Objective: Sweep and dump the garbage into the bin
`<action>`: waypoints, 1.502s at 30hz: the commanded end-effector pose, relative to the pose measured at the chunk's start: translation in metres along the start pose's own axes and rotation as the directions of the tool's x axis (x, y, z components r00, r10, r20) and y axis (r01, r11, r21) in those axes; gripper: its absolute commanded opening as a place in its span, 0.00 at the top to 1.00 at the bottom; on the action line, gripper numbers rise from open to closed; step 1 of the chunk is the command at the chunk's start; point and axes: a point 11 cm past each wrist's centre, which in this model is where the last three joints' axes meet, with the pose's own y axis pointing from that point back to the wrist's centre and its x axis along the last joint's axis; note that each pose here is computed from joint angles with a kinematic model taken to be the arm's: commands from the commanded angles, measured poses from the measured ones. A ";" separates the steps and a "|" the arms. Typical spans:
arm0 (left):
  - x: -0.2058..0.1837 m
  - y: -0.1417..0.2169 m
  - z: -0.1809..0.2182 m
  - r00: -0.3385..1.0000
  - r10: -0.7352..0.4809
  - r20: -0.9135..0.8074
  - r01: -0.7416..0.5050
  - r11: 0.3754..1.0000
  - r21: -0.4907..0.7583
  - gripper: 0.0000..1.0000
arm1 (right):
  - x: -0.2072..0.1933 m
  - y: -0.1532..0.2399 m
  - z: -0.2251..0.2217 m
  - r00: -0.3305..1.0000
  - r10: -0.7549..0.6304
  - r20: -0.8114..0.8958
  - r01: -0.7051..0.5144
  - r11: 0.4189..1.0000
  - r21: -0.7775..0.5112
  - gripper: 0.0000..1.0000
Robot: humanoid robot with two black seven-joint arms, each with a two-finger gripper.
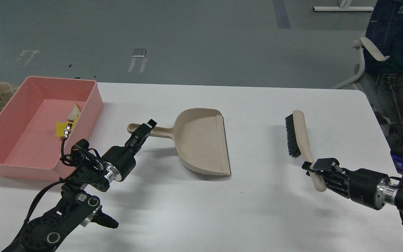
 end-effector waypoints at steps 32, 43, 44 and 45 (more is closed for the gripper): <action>-0.003 0.061 0.000 0.988 -0.119 -0.100 0.110 0.990 -0.084 0.02 | 0.010 0.002 0.012 1.000 -0.022 0.003 0.022 0.998 -0.052 0.17; 0.033 0.102 0.026 0.970 -0.196 -0.142 0.170 0.970 -0.174 0.02 | 0.052 0.040 0.006 0.995 0.077 -0.062 -0.082 0.994 -0.077 0.05; 0.043 0.105 0.034 0.966 -0.203 -0.158 0.170 0.965 -0.200 0.02 | 0.063 0.046 0.000 0.991 0.113 -0.069 -0.117 0.992 -0.056 0.04; 0.048 0.107 0.038 0.964 -0.206 -0.166 0.169 0.963 -0.211 0.02 | 0.068 0.048 -0.003 0.989 0.130 -0.071 -0.134 0.990 -0.047 0.04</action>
